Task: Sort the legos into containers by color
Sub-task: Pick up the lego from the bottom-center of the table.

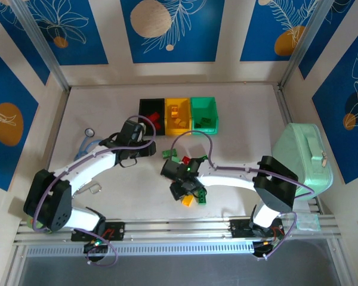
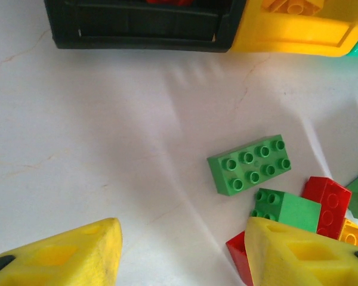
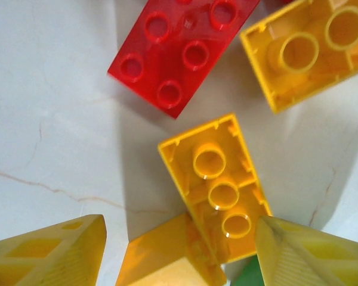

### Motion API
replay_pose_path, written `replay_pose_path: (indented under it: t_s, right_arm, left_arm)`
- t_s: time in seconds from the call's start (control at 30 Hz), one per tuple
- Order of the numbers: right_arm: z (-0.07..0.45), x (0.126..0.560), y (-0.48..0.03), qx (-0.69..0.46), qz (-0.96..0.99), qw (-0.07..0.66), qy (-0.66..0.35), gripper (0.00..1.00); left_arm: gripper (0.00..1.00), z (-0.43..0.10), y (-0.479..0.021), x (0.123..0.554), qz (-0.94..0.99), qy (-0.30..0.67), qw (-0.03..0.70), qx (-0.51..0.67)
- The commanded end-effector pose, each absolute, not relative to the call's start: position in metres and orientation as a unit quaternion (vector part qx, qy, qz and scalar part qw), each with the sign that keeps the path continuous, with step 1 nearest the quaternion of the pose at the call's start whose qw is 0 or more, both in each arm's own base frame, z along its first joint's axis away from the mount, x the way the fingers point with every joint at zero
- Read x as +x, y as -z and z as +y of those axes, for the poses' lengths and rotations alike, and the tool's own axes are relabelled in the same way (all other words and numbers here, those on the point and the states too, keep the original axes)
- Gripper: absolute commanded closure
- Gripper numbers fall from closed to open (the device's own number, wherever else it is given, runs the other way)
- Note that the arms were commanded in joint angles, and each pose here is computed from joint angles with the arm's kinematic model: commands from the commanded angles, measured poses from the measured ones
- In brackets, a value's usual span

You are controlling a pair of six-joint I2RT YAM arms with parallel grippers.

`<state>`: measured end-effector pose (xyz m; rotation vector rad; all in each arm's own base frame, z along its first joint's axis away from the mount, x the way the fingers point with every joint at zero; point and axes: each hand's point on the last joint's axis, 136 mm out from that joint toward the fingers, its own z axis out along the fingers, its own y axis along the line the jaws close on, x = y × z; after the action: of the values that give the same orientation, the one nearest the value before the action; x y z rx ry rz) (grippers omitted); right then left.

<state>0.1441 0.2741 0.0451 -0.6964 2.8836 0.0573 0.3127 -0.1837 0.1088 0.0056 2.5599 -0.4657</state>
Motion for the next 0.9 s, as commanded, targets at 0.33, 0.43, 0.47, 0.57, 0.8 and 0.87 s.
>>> replay_pose_path:
  t_s: [0.33, 0.43, 0.47, 0.57, 0.8, 0.87]
  right_arm:
    - [0.258, 0.108, -0.044, -0.200, 0.978, 0.065, 0.009, 0.33]
    - [0.261, 0.105, -0.041, -0.201, 0.978, 0.062, 0.005, 0.35]
    - [0.262, 0.104, -0.040, -0.201, 0.978, 0.060, 0.004, 0.35]
    - [0.265, 0.101, -0.035, -0.203, 0.978, 0.053, 0.001, 0.35]
    - [0.269, 0.099, -0.029, -0.203, 0.978, 0.046, 0.001, 0.40]
    - [0.269, 0.098, -0.029, -0.204, 0.978, 0.046, 0.001, 0.42]
  left_arm:
    - [0.44, -0.180, -0.100, 0.306, 0.947, 0.175, 0.270, -0.010]
    - [0.44, -0.181, -0.097, 0.305, 0.947, 0.176, 0.267, -0.010]
    - [0.44, -0.181, -0.096, 0.304, 0.948, 0.176, 0.266, -0.010]
    - [0.44, -0.179, -0.097, 0.304, 0.948, 0.173, 0.268, -0.011]
    - [0.44, -0.178, -0.094, 0.303, 0.948, 0.170, 0.267, -0.011]
    - [0.45, -0.178, -0.094, 0.303, 0.948, 0.170, 0.268, -0.010]
